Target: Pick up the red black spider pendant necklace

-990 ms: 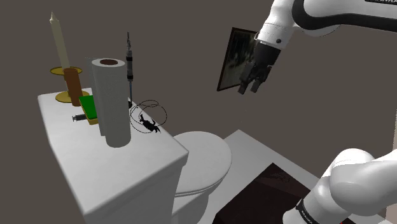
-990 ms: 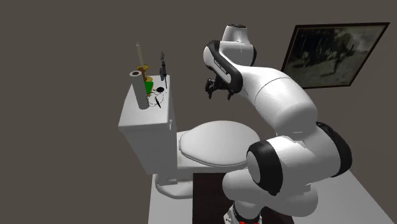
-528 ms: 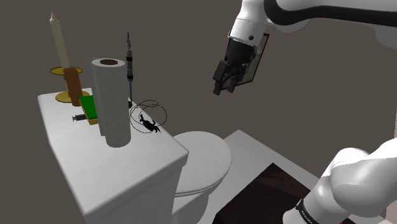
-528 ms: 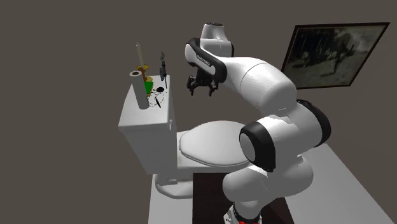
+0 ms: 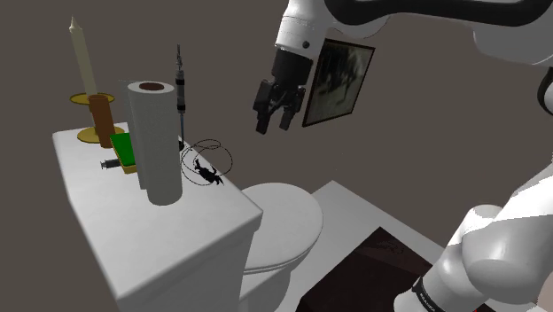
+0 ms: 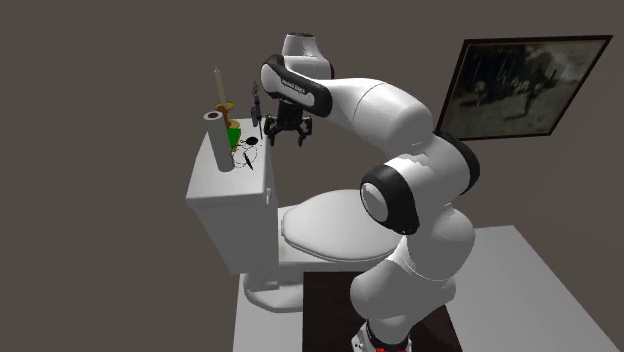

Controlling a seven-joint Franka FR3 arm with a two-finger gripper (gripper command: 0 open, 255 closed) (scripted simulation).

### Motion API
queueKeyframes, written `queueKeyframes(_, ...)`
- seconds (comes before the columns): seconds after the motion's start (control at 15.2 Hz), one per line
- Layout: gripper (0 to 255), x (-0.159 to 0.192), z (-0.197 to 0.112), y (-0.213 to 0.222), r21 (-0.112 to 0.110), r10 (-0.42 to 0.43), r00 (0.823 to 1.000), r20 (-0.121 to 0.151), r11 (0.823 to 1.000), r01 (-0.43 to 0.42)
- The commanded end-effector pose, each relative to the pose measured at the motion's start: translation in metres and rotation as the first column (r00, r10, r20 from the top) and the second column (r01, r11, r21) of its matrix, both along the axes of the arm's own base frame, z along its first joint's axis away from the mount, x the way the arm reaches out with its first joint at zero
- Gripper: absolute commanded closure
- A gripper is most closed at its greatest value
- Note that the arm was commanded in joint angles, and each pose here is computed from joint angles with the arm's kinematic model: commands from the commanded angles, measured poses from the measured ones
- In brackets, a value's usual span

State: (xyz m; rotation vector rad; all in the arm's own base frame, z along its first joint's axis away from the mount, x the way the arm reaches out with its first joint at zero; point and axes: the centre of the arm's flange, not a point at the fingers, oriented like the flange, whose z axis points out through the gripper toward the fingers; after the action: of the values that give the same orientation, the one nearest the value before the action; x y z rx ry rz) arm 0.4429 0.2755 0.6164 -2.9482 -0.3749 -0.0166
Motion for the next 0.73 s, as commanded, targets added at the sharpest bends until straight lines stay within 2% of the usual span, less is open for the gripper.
queueKeyframes(0.0,0,0.003,0.000,0.027,0.008,0.028,1.000,-0.005,1.000,-0.028)
queueKeyframes(0.46,0,0.021,0.001,0.116,0.033,0.126,0.992,-0.021,0.992,-0.125)
queueKeyframes(0.66,0,0.023,-0.010,0.125,0.035,0.136,0.990,-0.023,0.990,-0.135)
